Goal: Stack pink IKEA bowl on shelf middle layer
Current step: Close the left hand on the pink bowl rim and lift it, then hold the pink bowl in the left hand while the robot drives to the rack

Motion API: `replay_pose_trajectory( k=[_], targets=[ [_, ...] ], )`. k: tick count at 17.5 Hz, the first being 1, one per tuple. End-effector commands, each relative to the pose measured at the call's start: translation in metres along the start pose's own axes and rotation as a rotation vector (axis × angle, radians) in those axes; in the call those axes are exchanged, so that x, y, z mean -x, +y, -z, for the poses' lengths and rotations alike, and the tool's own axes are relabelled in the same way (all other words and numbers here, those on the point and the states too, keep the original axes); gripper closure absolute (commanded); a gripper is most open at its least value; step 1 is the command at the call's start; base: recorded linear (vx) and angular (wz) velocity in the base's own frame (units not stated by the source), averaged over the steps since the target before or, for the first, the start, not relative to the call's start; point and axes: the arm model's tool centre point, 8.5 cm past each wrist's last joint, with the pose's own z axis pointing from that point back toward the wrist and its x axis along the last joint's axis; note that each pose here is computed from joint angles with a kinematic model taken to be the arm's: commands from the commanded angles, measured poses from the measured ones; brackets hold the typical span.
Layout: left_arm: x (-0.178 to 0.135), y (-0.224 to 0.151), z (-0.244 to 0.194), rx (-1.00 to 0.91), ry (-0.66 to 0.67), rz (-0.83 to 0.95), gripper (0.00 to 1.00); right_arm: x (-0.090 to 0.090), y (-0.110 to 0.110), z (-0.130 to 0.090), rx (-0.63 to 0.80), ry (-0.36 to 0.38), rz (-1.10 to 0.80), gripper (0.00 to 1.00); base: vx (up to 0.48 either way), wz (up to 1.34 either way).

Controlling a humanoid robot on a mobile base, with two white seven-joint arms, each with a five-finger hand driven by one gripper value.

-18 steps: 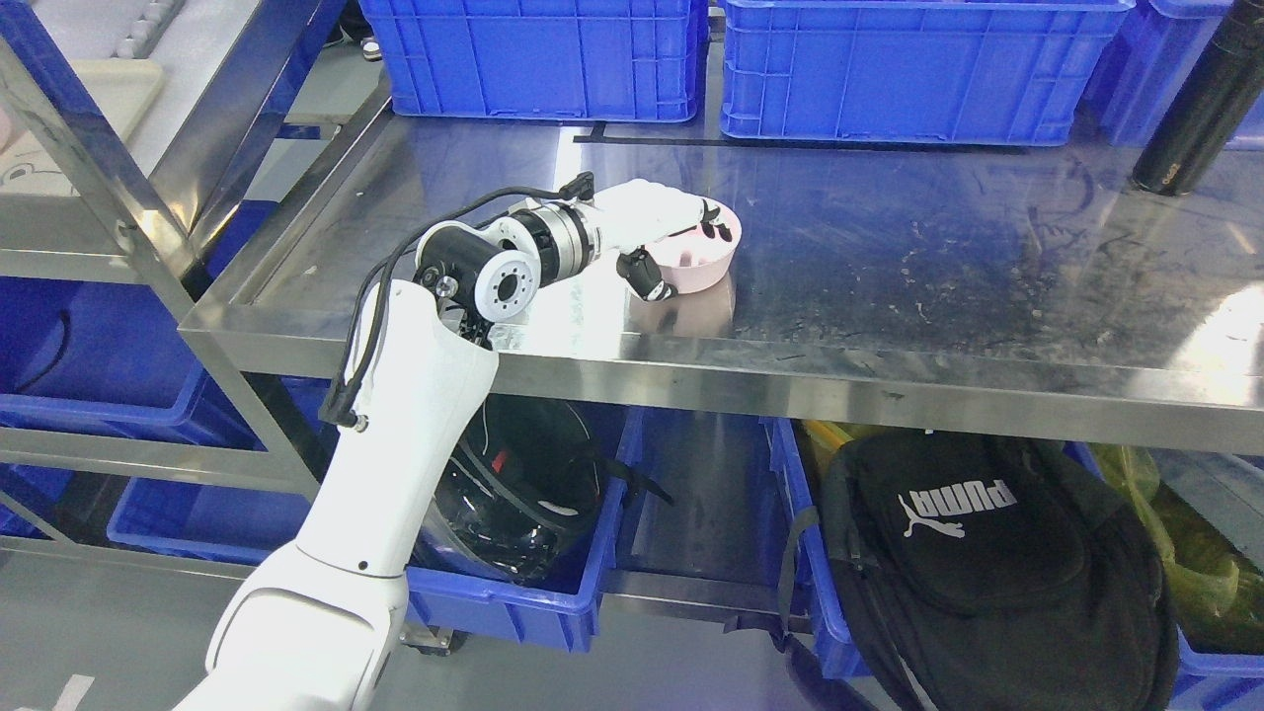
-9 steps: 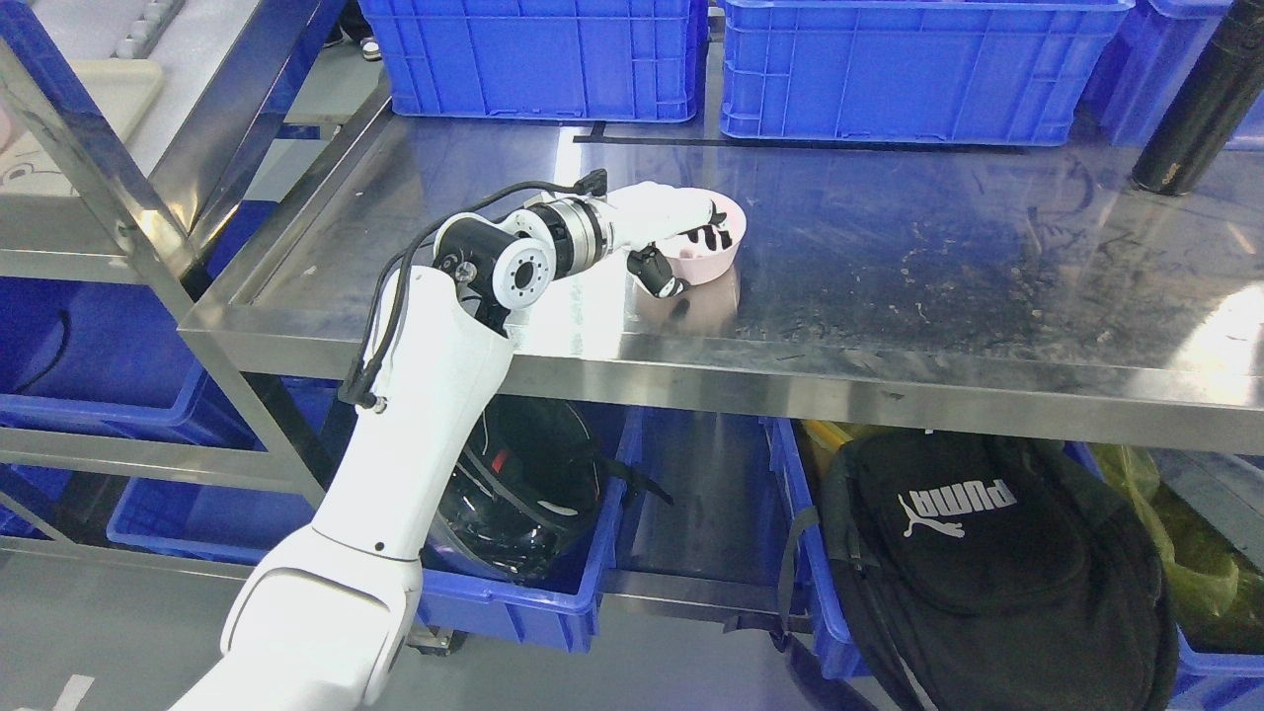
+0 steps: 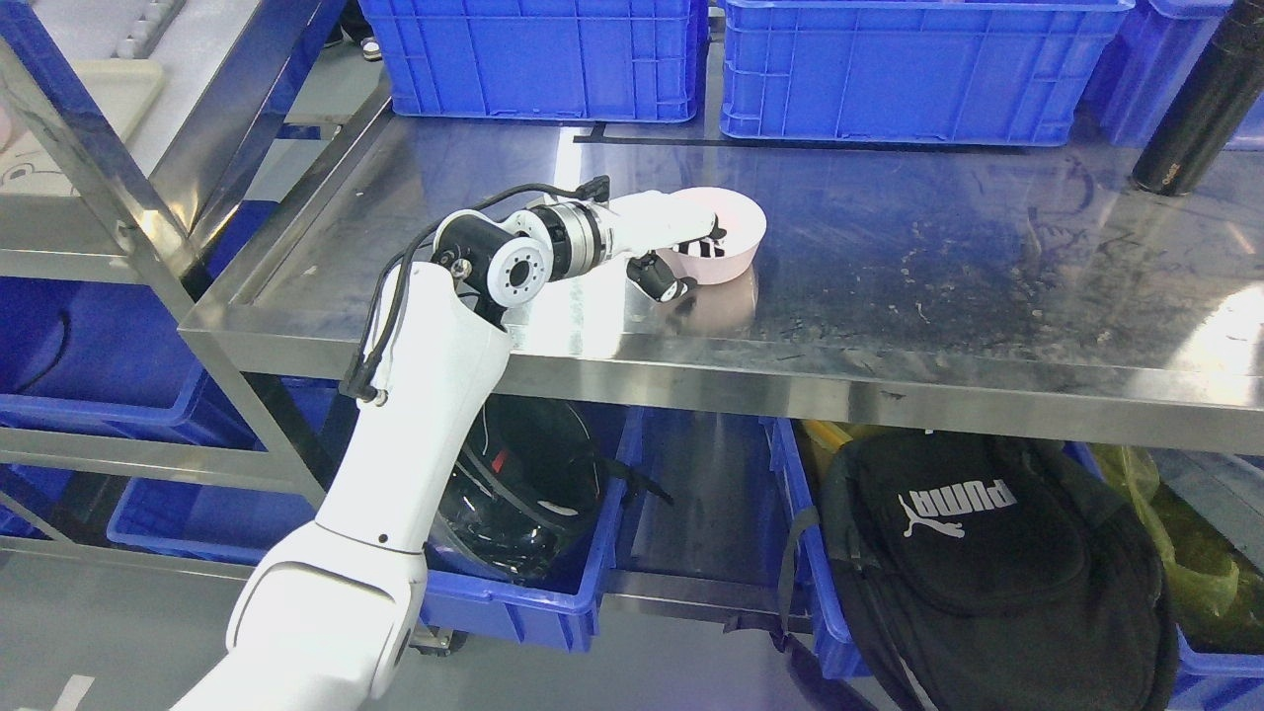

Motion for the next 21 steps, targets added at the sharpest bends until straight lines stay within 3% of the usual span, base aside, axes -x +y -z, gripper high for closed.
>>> replay_pose_trajectory(
  k=[1,6,13,17,21],
  targets=[
    [0.032,0.02,-0.034,-0.12,0.008,-0.047,1.0,0.01,-0.01,0.0,0.016,0.007,-0.002,0.0,0.0,0.0],
    [0.007,0.055,-0.077,-0.295,-0.109,0.071,1.0,0.01,-0.01,0.0,0.016,0.007,-0.002,0.0,0.0,0.0],
    [-0.031,0.014,-0.094,-0.36,-0.344,0.285,1.0,0.01,-0.01,0.0,0.016,0.007,-0.002,0.0,0.0,0.0],
    [-0.03,-0.013,-0.09,-0.342,-0.362,0.226,1.0,0.01,-0.01,0.0,0.016,0.007,-0.002,0.0,0.008,0.08],
    [-0.035,-0.016,-0.093,-0.365,-0.378,0.221,1.0,0.01,-0.01,0.0,0.016,0.007,-0.002,0.0,-0.03,0.48]
  ],
)
